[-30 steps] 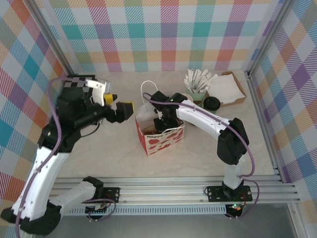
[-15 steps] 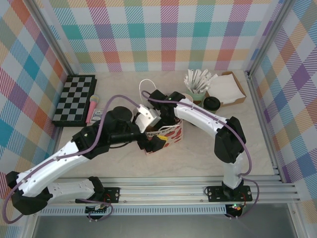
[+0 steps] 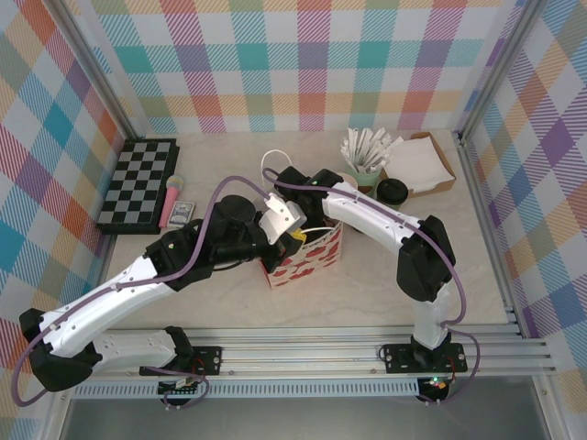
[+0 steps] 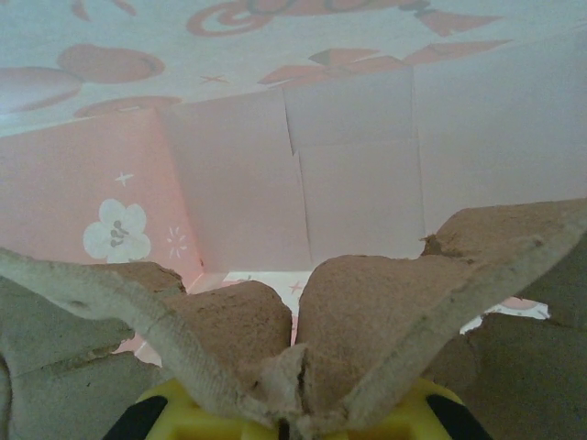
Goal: Pack the takeout coffee
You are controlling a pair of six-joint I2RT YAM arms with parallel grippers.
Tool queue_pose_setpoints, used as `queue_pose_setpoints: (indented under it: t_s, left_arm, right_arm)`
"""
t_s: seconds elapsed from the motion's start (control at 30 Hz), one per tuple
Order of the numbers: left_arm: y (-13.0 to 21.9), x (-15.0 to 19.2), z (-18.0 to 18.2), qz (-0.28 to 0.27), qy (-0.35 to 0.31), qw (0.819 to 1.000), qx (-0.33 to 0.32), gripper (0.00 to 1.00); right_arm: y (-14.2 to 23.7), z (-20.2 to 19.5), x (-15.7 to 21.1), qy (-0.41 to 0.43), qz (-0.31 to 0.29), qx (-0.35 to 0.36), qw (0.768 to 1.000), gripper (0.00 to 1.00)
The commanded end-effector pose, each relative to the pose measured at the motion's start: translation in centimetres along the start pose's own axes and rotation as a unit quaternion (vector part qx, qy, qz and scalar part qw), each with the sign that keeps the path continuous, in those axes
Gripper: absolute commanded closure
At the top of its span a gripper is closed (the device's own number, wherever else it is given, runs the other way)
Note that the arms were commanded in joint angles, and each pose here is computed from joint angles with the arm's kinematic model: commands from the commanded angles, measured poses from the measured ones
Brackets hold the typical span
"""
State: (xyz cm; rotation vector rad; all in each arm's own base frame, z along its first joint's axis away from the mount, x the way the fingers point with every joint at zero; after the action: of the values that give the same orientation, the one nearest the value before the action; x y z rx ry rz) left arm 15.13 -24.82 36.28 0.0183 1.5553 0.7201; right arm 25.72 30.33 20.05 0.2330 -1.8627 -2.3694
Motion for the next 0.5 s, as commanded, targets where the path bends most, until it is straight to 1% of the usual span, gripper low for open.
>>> queue_pose_setpoints:
  t_s: [0.0,0.17,0.47]
  left_arm:
    - [0.9,-0.8,-0.4,-0.022,-0.005,1.0,0.006,1.0]
    - [1.0,-0.8,-0.8,-0.023,-0.012,0.999,0.02,1.0]
    - [1.6,-0.3,-1.1,-0.027,-0.014,0.999,0.031,1.0]
  right_arm:
    - [-0.7,-0.4,0.3,-0.002,0.004,0.022,1.0,1.0]
    - [-1.8,-1.1,0.5,0.001,0.015,0.048,0.999,1.0]
    - [-2.8,-1.3,0.5,0.005,0.019,0.048,0.999,1.0]
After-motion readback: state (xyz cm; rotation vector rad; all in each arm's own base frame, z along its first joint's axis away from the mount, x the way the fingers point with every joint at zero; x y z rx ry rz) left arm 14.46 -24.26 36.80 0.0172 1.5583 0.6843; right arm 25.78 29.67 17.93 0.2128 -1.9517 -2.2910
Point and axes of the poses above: each hand's point on the last joint's axis, 136 mm out from that joint toward the fingers, its own y axis back along the fingers, its own z axis along the line the jaws close on, x = y × z, the point moved 7 cm from there along y, back along the fingers, and after that the axes turned 5 degrees about -y, right-handed, at the moved point
